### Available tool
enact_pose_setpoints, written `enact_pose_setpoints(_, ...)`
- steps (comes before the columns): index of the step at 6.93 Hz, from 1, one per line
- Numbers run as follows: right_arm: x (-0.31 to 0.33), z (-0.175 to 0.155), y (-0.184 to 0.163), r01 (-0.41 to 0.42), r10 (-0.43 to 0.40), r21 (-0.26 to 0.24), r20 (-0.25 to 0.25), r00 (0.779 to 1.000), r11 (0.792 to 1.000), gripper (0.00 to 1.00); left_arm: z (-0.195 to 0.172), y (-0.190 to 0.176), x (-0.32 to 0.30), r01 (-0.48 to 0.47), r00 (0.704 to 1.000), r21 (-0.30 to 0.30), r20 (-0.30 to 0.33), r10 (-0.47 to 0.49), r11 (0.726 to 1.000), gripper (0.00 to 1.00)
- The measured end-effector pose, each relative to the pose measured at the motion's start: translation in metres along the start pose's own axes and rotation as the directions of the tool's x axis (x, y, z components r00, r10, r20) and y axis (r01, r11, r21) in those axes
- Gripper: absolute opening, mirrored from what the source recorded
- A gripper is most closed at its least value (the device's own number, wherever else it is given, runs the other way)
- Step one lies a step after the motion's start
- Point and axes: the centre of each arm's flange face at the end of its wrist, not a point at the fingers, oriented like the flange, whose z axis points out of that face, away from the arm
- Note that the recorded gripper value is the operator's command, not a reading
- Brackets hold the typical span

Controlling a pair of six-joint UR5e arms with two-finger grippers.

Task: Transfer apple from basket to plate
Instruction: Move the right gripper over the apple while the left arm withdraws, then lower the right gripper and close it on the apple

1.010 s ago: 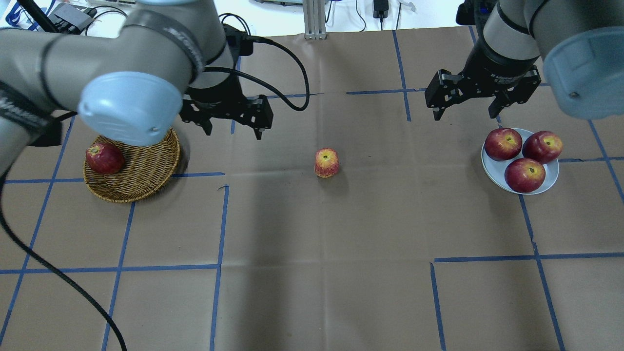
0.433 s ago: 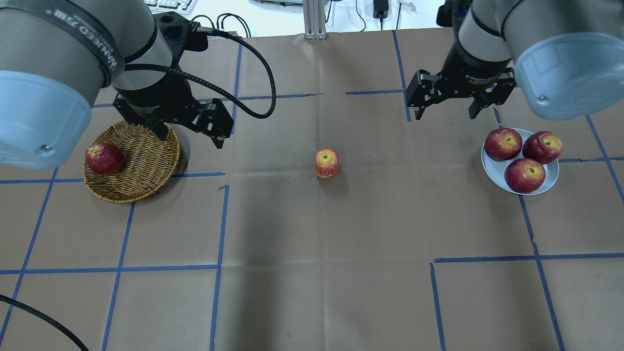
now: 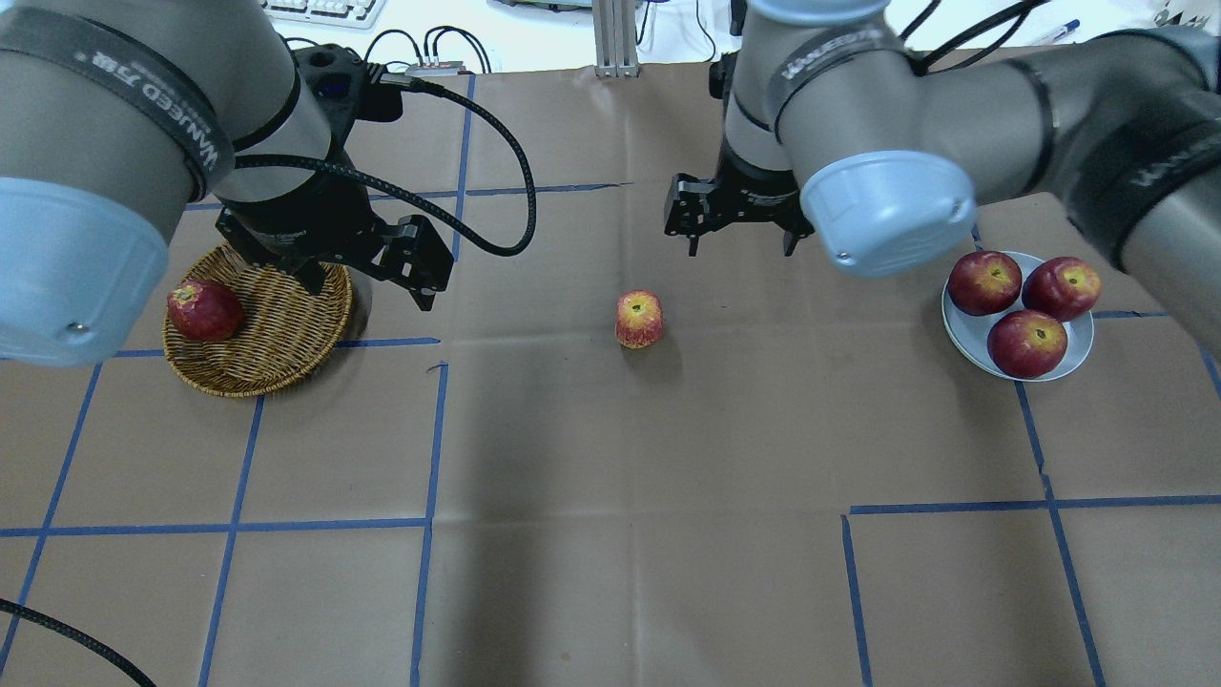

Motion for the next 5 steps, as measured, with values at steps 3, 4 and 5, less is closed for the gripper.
enact_pose_setpoints(3, -0.066, 0.091, -0.004, -0.019, 0.019, 0.007, -0.008, 1.0, 1.0, 1.0, 0.003, 0.003, -0.004, 0.01, 1.0, -0.001, -0.001, -0.01, 1.0, 0.99)
enact_pose_setpoints(4, -0.078, 0.12, -0.006, -0.009, 0.01, 0.017, -0.017, 1.0, 1.0, 1.0, 0.004, 0.002, -0.007, 0.016, 1.0, -0.004, -0.002, -0.016, 1.0, 0.99)
enact_pose_setpoints(5, -0.087, 0.145, -0.008, 0.003, -0.002, 0.027, -0.02, 1.0, 1.0, 1.0, 0.004, 0.001, -0.009, 0.019, 1.0, -0.005, -0.002, -0.019, 1.0, 0.99)
